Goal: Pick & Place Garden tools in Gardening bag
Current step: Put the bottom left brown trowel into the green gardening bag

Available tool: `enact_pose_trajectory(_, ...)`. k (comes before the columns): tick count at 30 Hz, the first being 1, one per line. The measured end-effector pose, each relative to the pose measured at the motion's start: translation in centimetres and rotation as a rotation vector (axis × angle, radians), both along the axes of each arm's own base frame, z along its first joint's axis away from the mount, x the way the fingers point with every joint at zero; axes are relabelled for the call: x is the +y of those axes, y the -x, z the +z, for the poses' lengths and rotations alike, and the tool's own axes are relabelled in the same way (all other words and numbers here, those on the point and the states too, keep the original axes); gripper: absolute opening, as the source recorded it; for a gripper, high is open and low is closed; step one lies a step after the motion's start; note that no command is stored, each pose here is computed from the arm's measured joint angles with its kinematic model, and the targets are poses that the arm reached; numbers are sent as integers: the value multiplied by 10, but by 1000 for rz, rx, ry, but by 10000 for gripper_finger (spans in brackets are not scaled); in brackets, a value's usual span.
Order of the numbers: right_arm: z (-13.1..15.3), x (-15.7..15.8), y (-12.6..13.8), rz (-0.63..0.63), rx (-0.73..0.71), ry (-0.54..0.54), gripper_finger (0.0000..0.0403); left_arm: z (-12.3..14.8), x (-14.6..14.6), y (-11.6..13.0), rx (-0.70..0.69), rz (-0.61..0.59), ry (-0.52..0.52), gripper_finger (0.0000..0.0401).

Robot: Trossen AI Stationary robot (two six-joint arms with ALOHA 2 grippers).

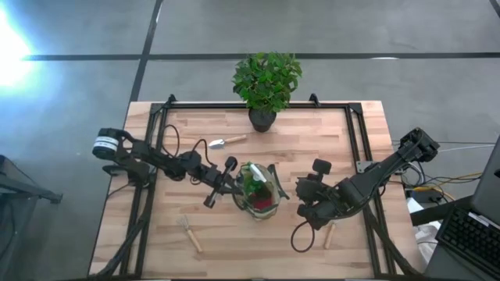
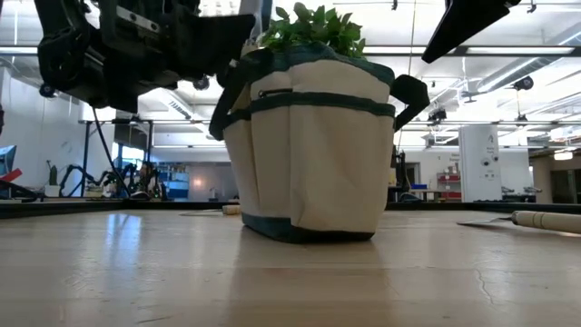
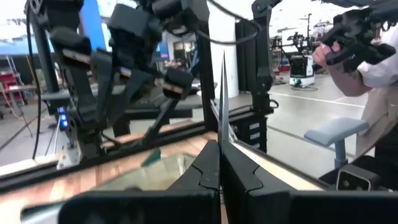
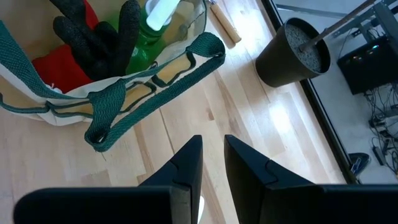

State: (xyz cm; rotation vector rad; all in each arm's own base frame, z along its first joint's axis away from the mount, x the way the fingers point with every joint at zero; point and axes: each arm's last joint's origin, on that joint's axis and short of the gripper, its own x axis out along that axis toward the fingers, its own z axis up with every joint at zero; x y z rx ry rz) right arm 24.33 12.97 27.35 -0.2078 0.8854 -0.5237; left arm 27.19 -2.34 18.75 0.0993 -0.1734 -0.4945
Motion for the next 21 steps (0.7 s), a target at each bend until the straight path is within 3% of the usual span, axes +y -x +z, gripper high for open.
enact_pose_trajectory(10,0,0,0,0,1,1,59,-16,0,11,79,-2,15,0)
enact_pose_trajectory(14,0,0,0,0,1,1,59,-14,1,12,47,17,4,0)
enact_pose_trajectory(21,0,0,0,-1,-2,1,59,-8,4,12,-36,154,-4,0)
